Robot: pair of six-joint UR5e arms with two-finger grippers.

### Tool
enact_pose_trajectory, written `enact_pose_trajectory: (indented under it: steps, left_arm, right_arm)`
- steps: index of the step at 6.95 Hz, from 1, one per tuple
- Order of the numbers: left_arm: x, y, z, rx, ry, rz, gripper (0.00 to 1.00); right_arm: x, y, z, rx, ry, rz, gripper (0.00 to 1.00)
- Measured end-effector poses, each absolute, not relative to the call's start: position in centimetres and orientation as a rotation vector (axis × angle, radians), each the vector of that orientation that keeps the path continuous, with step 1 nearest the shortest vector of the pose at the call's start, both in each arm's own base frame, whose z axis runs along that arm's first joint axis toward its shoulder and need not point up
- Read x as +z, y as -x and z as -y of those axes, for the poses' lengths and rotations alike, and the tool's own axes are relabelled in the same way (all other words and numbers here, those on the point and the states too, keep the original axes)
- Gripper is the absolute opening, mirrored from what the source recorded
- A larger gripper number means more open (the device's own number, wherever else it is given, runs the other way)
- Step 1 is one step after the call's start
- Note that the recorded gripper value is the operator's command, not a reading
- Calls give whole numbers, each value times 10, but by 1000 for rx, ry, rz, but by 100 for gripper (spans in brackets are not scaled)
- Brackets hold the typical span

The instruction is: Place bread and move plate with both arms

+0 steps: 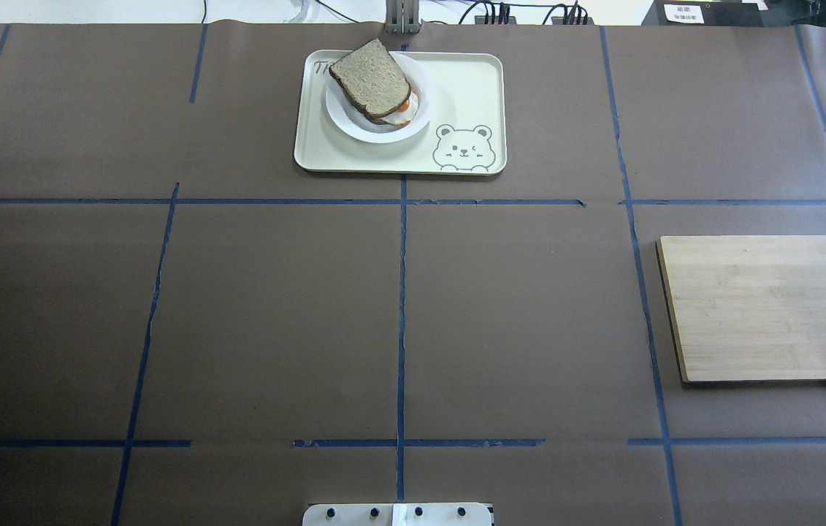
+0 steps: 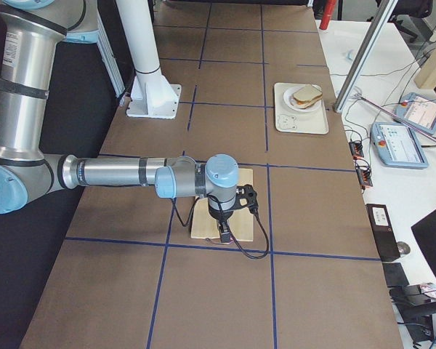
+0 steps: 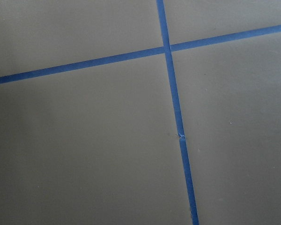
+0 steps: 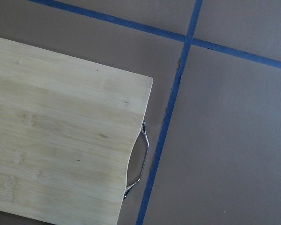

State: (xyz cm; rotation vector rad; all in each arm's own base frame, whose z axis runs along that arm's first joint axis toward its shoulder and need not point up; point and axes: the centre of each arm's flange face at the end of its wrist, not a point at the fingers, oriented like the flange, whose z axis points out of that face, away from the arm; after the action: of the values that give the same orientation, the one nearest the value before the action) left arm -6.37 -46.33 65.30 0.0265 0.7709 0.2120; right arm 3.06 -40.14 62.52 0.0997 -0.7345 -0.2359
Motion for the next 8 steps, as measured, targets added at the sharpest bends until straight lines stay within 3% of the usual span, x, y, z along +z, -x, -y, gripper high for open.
enact_pose_trajectory:
  steps: [8]
  left_arm:
    - [646,63,464,223,-42,-772,100]
  right_arm:
    - [627,-31,401,-237,-98,736,100]
